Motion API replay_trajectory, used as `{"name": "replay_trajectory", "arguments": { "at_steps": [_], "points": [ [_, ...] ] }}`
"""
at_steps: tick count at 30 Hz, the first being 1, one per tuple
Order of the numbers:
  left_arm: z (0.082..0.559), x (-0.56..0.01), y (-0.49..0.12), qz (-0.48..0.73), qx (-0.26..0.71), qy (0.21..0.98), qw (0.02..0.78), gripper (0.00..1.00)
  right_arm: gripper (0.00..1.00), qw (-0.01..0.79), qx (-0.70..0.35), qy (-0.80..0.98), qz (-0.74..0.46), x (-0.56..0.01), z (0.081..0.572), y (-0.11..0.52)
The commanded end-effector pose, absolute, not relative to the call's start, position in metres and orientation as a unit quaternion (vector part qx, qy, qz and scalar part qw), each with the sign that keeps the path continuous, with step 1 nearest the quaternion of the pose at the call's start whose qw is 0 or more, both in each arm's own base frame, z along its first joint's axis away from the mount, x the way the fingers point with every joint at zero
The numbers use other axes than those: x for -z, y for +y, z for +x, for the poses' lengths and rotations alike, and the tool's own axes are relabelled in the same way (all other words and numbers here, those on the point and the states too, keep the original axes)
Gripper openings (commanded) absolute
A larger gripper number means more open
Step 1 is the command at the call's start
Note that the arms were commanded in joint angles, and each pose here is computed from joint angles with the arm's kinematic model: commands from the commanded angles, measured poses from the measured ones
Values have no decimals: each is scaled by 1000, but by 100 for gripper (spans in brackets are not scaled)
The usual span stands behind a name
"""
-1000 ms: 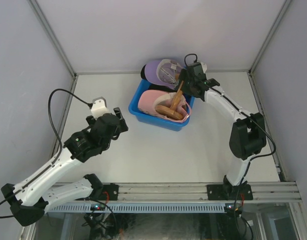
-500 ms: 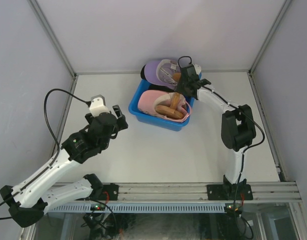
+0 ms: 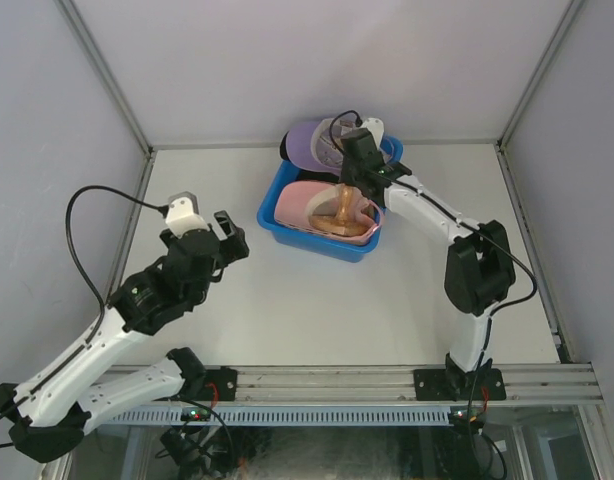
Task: Stack the hats
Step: Pick up the hat stand from the bin.
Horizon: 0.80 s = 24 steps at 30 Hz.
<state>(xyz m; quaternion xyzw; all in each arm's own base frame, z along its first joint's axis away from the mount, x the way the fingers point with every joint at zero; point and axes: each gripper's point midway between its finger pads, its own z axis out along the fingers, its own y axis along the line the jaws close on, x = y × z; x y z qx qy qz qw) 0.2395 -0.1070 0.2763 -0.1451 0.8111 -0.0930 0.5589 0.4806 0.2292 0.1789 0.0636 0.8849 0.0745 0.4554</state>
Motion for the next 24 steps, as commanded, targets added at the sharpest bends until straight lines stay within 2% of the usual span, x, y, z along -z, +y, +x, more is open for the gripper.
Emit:
{"name": "replay_trajectory", "arguments": {
  "at_steps": [1, 14, 24],
  "points": [
    [236, -308, -99, -165, 119, 783, 588, 89, 0, 576, -113, 809, 31, -295, 475, 242],
    [218, -335, -79, -183, 146, 764, 602, 89, 0, 667, -161, 727, -26, -388, 440, 279],
    [202, -350, -42, -251, 123, 747, 603, 92, 0, 724, -171, 661, -103, -441, 377, 334]
  ]
}}
